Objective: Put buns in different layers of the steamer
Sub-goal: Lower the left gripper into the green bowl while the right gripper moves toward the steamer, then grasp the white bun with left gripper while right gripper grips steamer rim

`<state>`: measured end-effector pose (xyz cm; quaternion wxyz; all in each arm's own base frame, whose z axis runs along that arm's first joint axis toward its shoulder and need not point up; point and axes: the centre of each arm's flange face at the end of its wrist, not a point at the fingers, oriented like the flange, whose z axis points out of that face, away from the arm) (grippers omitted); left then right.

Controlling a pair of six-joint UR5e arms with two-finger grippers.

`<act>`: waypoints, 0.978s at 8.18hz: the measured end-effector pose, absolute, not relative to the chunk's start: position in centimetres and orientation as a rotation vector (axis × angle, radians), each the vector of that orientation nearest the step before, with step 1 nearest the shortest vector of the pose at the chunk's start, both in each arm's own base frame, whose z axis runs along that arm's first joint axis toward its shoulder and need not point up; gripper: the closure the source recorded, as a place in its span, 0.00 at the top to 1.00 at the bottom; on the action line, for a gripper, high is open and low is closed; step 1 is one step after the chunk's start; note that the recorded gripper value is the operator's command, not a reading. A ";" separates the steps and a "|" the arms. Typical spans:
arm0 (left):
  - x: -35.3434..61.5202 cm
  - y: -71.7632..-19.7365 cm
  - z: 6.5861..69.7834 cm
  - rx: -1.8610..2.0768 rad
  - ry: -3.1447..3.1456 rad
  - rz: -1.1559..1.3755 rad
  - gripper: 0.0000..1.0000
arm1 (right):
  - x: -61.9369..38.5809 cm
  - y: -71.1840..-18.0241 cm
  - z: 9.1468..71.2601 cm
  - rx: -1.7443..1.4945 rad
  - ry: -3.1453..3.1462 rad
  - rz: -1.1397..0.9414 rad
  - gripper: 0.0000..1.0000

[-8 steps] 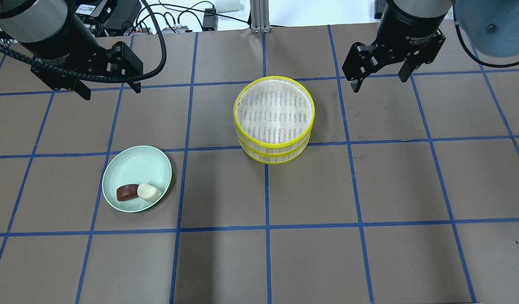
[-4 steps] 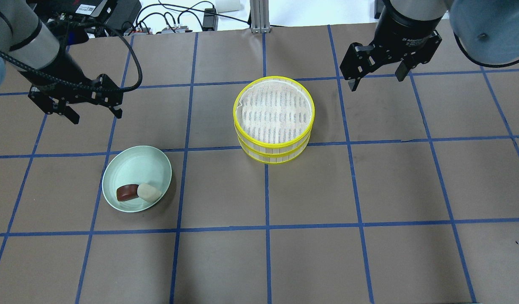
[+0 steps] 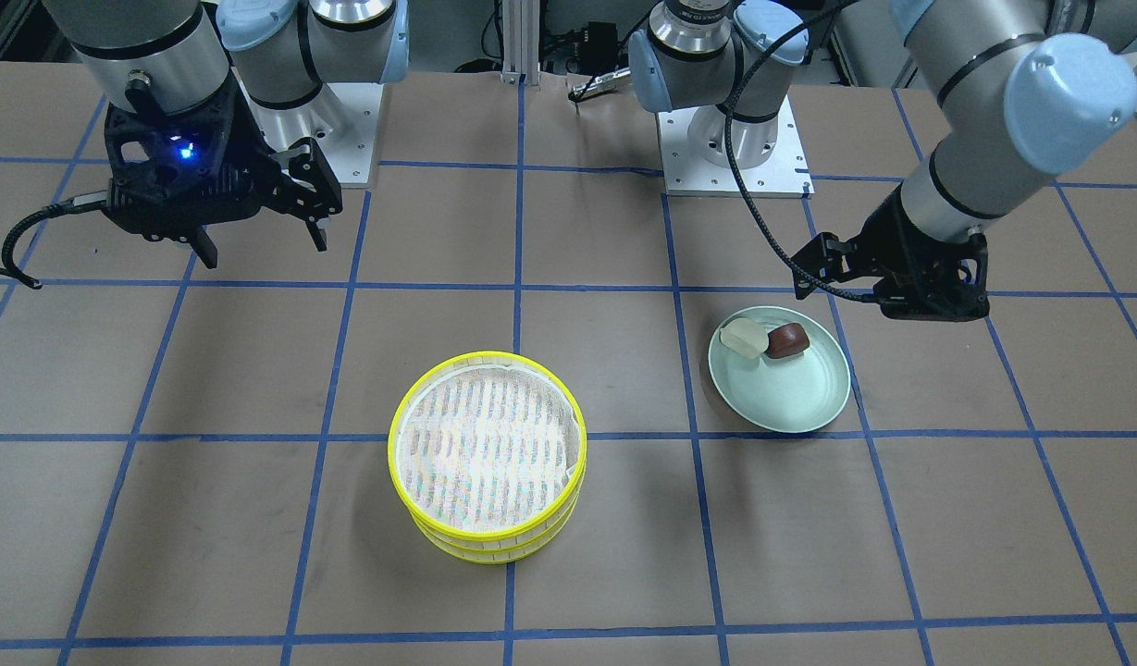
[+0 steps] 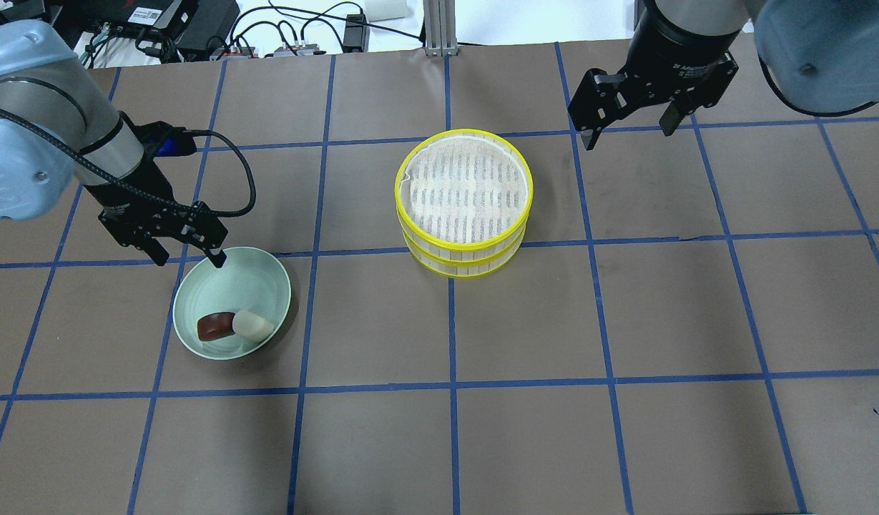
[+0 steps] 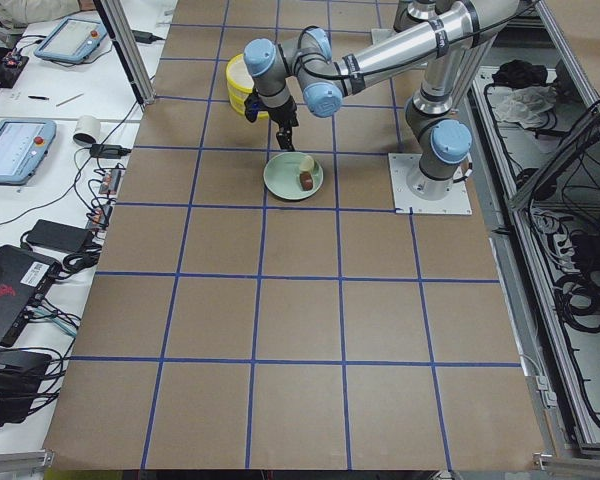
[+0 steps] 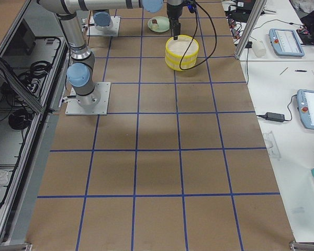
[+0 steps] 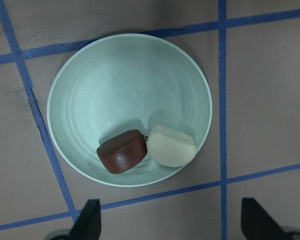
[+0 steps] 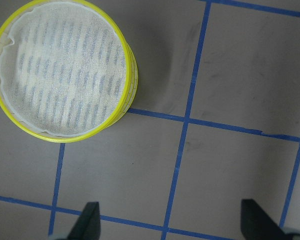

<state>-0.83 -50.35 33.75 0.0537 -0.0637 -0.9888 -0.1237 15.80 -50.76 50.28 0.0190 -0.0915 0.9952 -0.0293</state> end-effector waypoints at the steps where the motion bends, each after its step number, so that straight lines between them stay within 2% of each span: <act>1: -0.8 -50.5 31.6 -0.304 -2.962 -0.428 0.92 | 15.9 -50.8 50.2 -0.250 3.089 -0.090 1.00; 6: -0.4 -51.9 23.4 -0.462 -2.840 -0.575 0.90 | 18.6 -53.5 47.2 -0.112 3.084 -0.157 1.00; 8: -0.5 -52.0 20.9 -0.454 -2.808 -0.615 0.90 | 22.1 -56.1 42.4 -0.042 3.086 -0.141 1.00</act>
